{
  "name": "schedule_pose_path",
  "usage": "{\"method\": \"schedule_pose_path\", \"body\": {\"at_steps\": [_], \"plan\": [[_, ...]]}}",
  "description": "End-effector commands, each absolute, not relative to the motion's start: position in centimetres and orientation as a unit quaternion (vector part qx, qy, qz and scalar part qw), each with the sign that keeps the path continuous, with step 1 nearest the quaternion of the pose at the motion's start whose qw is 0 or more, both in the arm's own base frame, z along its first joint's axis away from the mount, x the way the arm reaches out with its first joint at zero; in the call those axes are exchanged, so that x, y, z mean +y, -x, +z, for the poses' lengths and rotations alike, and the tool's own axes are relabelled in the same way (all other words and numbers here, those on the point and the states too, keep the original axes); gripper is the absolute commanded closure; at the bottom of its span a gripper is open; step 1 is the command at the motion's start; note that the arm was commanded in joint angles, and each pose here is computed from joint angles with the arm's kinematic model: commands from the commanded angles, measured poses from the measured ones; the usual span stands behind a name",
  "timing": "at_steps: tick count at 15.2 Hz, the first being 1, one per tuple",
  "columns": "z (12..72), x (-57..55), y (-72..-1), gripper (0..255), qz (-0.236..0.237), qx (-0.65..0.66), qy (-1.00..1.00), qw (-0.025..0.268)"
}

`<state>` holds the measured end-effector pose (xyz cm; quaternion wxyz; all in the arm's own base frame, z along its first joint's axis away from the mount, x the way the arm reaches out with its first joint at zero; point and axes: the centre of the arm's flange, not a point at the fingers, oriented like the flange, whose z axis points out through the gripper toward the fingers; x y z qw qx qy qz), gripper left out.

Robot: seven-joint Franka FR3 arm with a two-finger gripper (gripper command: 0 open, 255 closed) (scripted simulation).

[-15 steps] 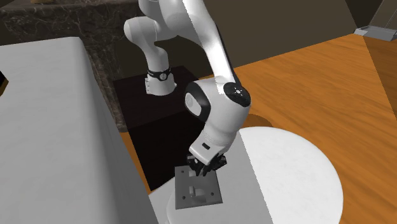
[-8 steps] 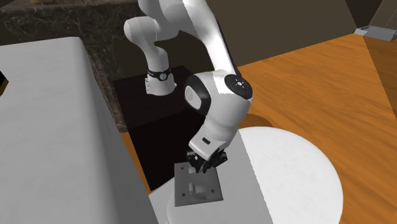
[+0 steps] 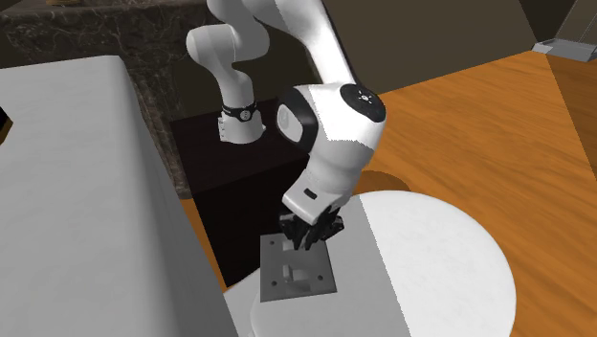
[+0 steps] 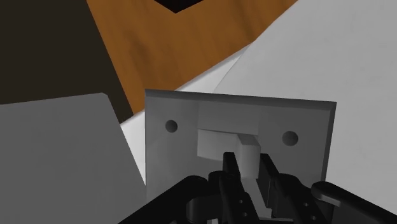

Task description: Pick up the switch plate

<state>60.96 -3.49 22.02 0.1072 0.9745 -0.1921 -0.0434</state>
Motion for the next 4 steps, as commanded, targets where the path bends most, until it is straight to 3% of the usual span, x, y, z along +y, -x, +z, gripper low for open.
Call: {"method": "schedule_pose_path", "body": {"at_steps": [1, 4], "plan": [[23.14, -3.34, -60.94, 255, -0.043, -0.192, -0.975, 0.107], [23.75, -3.34, -60.94, 255, -0.043, -0.192, -0.975, 0.107]]}}
